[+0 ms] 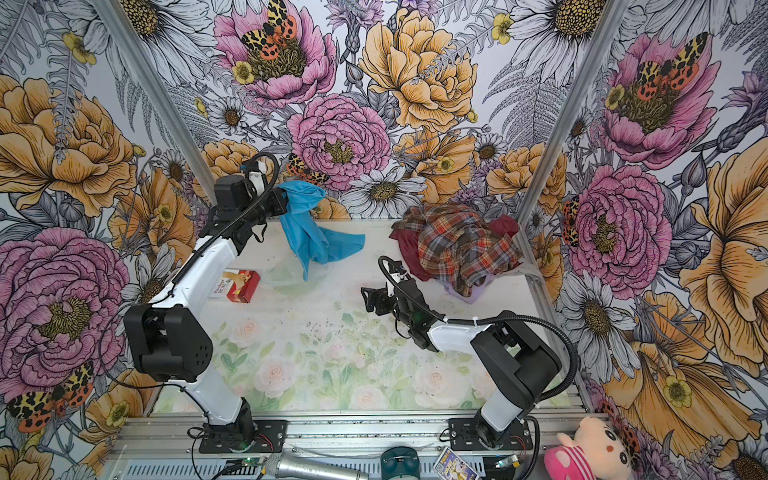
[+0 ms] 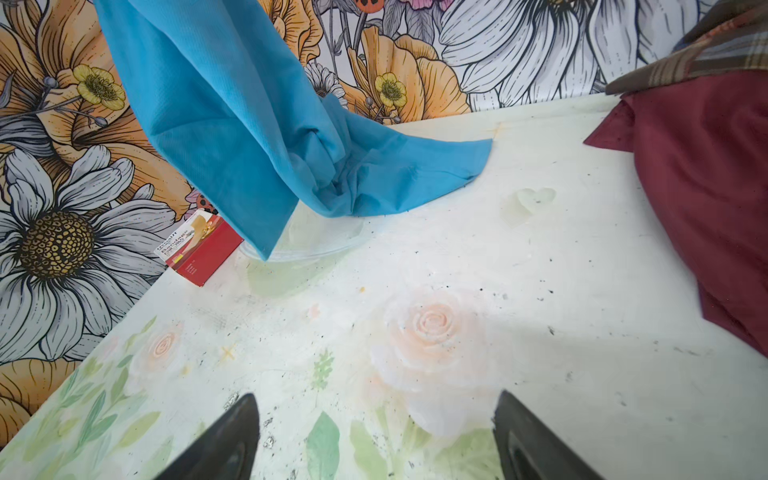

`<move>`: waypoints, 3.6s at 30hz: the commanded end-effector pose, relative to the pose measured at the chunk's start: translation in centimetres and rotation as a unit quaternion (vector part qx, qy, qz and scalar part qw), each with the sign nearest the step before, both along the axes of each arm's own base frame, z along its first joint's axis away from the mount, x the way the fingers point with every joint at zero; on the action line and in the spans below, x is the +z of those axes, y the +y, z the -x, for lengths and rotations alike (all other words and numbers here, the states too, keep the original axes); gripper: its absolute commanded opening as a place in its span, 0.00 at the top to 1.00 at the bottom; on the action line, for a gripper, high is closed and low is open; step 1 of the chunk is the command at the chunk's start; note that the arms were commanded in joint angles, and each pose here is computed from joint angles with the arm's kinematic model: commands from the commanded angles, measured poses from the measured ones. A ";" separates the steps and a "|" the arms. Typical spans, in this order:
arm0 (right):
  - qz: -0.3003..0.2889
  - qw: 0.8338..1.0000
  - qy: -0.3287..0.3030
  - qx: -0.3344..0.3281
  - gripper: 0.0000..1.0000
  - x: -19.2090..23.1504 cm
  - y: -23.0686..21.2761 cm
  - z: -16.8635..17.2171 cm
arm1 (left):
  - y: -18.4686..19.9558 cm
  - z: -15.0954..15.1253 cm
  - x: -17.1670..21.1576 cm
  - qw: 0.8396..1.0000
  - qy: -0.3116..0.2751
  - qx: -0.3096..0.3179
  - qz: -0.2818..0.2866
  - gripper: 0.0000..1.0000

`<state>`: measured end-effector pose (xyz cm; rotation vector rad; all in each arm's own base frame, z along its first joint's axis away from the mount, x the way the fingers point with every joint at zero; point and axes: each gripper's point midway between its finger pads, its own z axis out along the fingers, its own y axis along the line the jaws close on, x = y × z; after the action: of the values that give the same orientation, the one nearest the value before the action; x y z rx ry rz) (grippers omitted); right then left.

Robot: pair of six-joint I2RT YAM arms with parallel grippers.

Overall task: Pick out a specific cloth from the pile
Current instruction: 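Pull the shirt toward the clear lid with the left gripper while the right releases, then lower the turquoise shirt onto the clear lid and open the left gripper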

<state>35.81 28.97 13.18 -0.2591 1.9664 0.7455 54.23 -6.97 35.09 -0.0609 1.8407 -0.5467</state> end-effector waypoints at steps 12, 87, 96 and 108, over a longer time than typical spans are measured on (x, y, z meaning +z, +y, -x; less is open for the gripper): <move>0.016 0.994 -0.106 -0.024 0.10 1.8 0.7 -0.8 | 7.5 -4.9 -0.4 0.997 -0.001 0.072 -0.014 1.00; 0.019 0.998 -0.050 -0.016 0.05 -0.7 0.0 -2.5 | 6.7 -5.0 -28.5 0.911 0.388 0.079 -0.114 0.31; 0.027 0.999 -0.027 -0.002 0.03 -1.3 0.5 -2.4 | 4.4 -4.8 -21.4 0.934 0.326 0.065 -0.133 0.05; 0.042 0.999 0.001 -0.002 0.01 -2.6 0.4 -2.5 | 2.9 -0.5 -12.0 0.963 0.225 0.071 -0.132 0.01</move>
<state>37.78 29.24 10.72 -0.3165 2.0000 0.6467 55.32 -4.69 20.79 -0.1318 2.4070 -0.1945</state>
